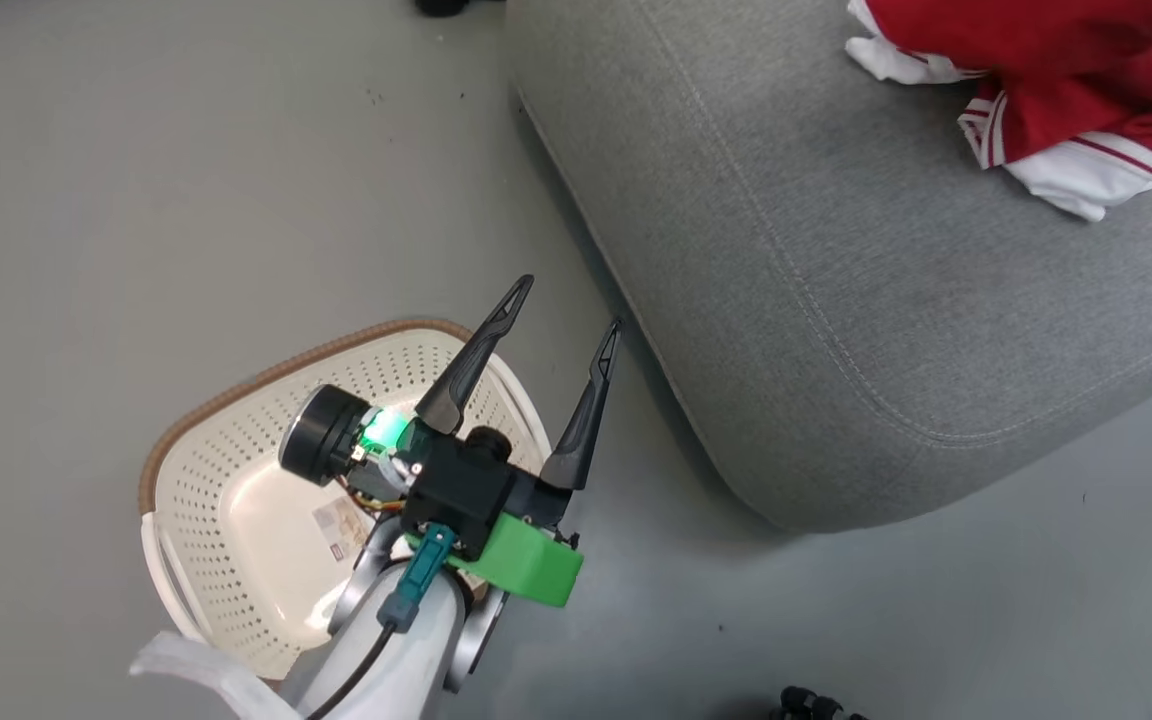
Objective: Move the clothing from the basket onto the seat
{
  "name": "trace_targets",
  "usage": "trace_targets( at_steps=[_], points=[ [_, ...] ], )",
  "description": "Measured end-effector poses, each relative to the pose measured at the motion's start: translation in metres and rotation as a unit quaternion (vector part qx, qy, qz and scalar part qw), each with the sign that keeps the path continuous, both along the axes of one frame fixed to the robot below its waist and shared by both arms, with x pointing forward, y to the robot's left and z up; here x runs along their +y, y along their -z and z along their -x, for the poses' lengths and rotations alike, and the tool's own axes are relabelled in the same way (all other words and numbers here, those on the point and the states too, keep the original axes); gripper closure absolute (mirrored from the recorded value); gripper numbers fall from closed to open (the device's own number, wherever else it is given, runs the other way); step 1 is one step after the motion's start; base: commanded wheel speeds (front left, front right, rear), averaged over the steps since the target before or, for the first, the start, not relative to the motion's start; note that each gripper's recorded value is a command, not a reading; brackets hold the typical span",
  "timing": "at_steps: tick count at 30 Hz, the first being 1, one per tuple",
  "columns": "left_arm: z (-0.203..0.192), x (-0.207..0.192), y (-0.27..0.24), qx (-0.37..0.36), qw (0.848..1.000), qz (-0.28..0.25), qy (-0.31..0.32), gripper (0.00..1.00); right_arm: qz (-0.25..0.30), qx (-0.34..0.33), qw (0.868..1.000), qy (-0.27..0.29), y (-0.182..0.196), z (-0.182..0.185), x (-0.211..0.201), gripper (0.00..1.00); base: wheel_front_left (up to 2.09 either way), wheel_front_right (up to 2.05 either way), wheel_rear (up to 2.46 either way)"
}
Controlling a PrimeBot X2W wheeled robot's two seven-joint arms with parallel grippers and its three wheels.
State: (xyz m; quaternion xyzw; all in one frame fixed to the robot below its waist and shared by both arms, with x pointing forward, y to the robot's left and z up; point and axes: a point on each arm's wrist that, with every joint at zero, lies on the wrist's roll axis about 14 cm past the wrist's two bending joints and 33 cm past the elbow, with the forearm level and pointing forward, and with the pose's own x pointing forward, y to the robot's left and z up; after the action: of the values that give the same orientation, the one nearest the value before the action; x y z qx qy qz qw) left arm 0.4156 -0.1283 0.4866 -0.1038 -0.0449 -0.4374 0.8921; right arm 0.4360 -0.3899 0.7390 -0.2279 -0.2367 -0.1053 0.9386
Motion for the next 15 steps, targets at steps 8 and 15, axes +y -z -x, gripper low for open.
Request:
trace_targets(
  at_steps=[8, 15],
  points=[
    [-0.016, 0.002, 0.035, 0.019, 1.0, -0.017, -0.009, 0.0, -0.046, 0.093, 0.993, 0.063, 0.079, -0.05, -0.048, 1.0, 0.0, 0.0, 0.0],
    [-0.023, 0.014, 0.071, 0.055, 0.997, -0.036, -0.029, 0.0, -0.094, 0.2, 0.968, 0.119, 0.178, -0.072, -0.079, 1.0, 0.0, 0.0, 0.0]
  ],
)
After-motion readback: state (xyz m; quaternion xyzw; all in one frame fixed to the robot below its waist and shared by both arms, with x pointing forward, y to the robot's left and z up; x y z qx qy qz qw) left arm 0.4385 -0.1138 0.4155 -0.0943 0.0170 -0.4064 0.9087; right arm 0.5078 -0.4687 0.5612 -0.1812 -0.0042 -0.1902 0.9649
